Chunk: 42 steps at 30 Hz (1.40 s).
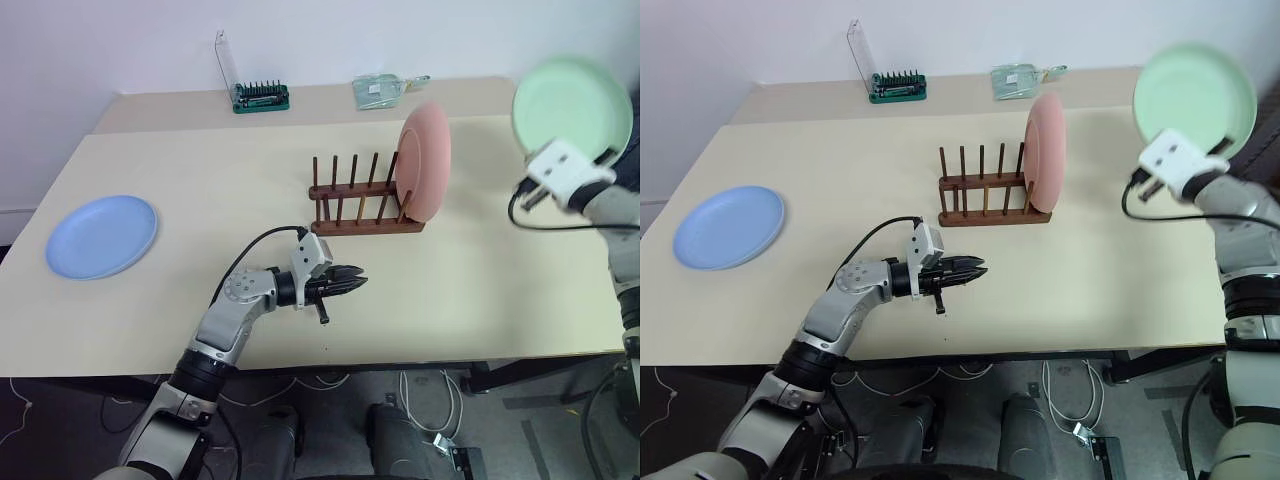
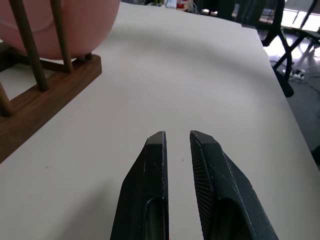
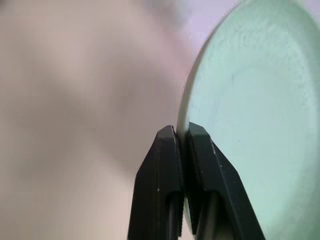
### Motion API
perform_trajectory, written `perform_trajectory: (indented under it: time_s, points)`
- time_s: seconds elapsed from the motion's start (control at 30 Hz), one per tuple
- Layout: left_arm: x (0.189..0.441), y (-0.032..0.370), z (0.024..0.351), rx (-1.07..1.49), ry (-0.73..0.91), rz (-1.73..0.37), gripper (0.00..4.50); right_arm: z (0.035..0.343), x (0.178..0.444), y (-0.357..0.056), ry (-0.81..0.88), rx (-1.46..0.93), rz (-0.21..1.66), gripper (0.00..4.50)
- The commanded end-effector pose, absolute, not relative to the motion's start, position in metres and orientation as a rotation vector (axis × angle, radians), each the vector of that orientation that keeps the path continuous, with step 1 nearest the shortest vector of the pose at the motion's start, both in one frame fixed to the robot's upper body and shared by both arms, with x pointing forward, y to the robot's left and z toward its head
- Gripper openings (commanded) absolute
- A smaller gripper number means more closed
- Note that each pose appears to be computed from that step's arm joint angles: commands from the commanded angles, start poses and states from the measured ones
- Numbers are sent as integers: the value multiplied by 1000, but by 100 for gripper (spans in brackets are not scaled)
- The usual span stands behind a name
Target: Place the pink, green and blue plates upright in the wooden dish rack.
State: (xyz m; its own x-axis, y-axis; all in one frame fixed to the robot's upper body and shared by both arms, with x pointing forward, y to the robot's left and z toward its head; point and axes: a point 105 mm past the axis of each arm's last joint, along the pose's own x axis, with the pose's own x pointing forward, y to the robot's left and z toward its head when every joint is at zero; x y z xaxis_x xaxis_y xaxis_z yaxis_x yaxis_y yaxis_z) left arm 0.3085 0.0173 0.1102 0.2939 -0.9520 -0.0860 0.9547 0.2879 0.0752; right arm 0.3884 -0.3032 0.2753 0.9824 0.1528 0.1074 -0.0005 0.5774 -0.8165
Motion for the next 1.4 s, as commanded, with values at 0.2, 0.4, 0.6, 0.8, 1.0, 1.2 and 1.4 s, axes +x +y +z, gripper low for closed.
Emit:
perform_trajectory:
  time_s: [0.2,0.4,0.6,0.8,1.0,1.2,1.4]
  points:
    - [307,10,121,107,-19,-1310,74,383,294,-160,-633,-184,760,1]
    - [308,9,121,102,-20,-1306,74,357,285,-101,-435,171,1076,1]
    - [308,13,120,99,-20,-1280,74,337,331,-96,-223,402,956,1]
    - [308,17,120,96,-17,-1260,74,321,354,-102,-125,446,883,1]
    - [308,16,120,97,-19,-1256,74,311,371,-111,-54,518,835,1]
    - [310,17,122,108,-42,-1240,74,307,378,-116,-32,549,814,1]
    - [319,28,125,130,-67,-1148,74,308,377,-114,-39,541,820,249]
